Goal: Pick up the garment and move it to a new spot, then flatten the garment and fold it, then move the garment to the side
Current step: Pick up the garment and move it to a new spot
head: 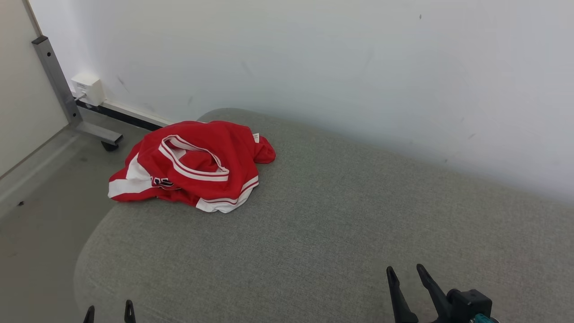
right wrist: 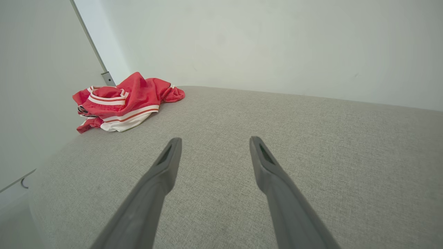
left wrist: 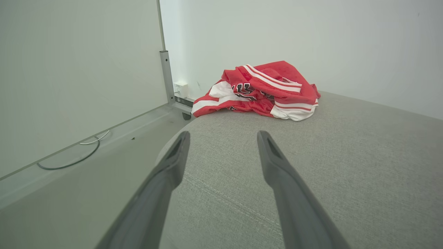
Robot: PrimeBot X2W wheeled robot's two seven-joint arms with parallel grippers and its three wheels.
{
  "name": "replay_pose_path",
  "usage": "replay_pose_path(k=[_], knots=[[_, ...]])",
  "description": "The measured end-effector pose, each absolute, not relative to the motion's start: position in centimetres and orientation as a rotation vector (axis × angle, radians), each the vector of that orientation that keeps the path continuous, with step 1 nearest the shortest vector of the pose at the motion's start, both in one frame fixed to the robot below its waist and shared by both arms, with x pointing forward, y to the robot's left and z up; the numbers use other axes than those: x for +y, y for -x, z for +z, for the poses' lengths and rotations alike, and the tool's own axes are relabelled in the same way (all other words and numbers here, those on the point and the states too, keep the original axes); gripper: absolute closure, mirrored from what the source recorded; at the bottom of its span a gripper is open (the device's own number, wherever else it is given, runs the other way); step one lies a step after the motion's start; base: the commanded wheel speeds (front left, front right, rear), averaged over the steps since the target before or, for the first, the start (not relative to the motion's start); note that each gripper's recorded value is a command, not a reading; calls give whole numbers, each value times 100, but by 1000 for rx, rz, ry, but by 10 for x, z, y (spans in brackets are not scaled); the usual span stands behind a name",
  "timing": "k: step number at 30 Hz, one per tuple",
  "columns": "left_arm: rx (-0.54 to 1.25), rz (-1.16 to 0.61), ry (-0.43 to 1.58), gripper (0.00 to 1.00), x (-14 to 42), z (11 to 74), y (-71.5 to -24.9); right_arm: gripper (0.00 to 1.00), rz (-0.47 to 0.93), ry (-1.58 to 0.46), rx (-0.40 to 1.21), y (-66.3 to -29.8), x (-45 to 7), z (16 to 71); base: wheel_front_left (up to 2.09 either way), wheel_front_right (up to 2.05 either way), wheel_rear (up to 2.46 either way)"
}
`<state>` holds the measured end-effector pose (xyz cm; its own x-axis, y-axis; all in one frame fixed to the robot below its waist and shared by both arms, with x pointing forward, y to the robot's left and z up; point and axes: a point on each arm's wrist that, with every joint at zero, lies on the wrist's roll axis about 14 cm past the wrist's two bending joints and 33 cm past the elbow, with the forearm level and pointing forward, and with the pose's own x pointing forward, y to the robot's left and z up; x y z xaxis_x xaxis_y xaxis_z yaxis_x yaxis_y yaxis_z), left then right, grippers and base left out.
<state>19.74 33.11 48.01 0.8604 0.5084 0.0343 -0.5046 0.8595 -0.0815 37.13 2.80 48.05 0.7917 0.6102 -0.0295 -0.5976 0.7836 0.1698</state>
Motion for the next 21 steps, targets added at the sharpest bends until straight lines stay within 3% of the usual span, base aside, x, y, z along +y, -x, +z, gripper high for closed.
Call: replay_pose_path(k=[13,21], knots=[[-21,575,80,0,334,470,-185,0,682,-152,111,-374,39,472,0,0,0],[2,510,138,0,332,464,-208,0,649,-157,126,-374,28,466,0,0,0]])
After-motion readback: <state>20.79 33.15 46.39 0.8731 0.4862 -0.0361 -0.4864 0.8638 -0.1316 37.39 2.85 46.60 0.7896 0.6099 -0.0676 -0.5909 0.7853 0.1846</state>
